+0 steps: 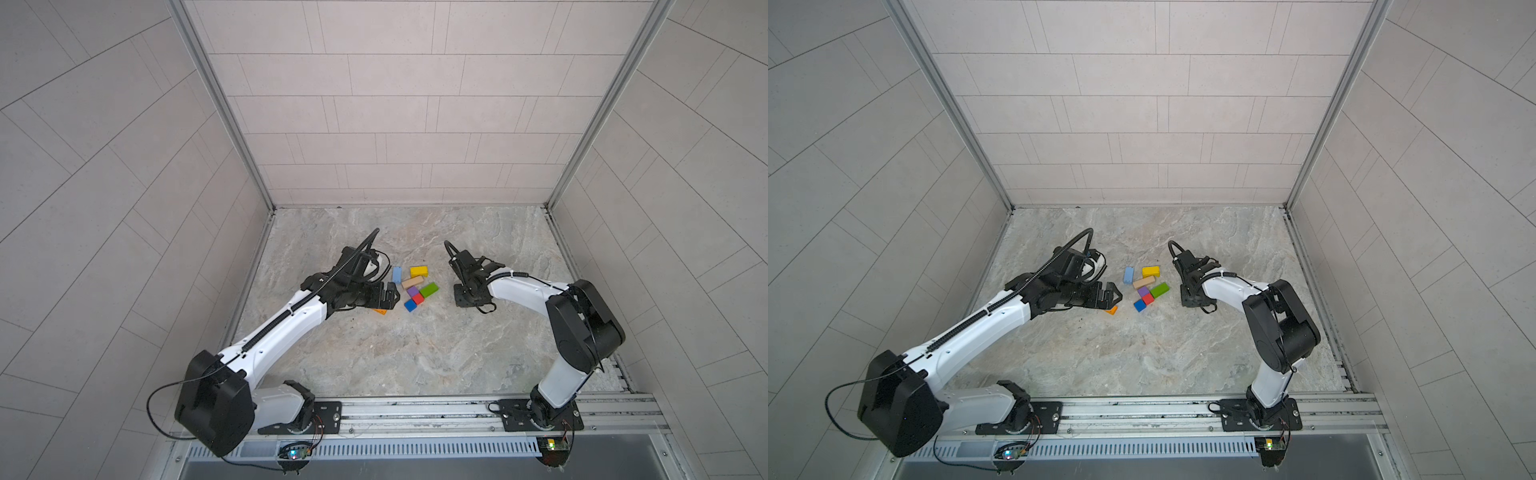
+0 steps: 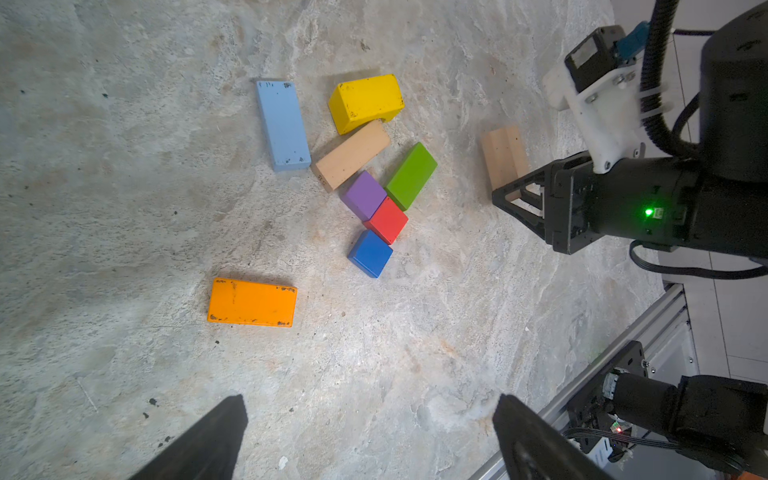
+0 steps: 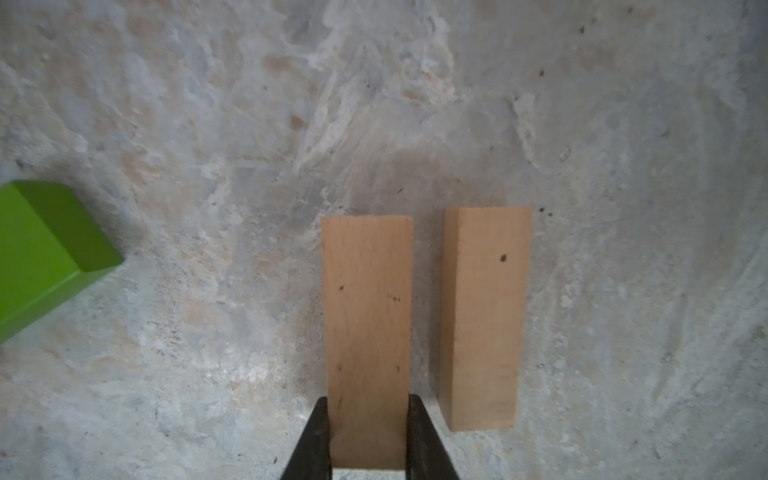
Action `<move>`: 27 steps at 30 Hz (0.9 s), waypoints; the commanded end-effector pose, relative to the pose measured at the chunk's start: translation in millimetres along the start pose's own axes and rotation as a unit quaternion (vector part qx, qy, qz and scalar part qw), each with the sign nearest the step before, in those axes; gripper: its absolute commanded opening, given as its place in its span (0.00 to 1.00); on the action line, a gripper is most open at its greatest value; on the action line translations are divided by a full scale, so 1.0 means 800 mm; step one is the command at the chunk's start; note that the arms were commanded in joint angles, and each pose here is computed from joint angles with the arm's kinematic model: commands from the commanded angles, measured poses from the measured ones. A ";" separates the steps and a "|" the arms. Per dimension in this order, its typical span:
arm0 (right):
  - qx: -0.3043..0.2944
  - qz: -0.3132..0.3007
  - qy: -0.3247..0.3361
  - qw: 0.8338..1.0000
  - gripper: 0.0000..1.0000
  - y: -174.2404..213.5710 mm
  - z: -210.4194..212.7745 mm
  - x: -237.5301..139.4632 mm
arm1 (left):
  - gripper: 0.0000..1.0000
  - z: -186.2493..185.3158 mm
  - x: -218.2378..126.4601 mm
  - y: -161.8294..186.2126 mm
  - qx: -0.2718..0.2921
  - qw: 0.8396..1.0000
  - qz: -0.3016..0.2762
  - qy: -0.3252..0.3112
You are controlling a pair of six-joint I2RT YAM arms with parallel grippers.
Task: Build the wood block tower
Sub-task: 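Lift the wood block with the right gripper and set it beside the other wood block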
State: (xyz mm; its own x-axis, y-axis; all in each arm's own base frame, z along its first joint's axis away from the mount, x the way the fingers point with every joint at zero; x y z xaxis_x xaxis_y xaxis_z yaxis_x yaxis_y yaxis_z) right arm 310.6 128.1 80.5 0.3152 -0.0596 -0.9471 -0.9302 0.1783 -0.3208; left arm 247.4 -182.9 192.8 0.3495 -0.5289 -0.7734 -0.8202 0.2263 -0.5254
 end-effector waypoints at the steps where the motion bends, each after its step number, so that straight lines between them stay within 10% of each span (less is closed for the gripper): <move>1: 0.007 0.002 0.015 1.000 0.19 0.003 -0.007 0.006 | 1.00 -0.001 0.005 0.003 0.002 1.000 0.004 0.004; 27: 0.005 -0.011 0.005 1.000 0.39 0.000 -0.007 -0.004 | 1.00 0.000 0.013 0.006 -0.009 1.000 0.013 0.009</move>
State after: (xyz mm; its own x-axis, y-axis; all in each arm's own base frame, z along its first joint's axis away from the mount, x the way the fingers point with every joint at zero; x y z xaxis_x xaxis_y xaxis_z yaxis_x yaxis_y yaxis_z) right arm 306.8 123.6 71.8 0.3085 -0.0770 -0.9481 -0.9321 0.1746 -0.3174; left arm 248.0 -184.8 186.7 0.3323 -0.5312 -0.7794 -0.8313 0.2253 -0.5080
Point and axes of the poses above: each gripper's point midway between its finger pads, its own x axis out along the fingers, its own z axis along the line the jaws close on, y = z × x, the point moved 5 cm from there along -x, back along the fingers, and after that the axes turned 10 degrees about x, right-handed, at the moved point
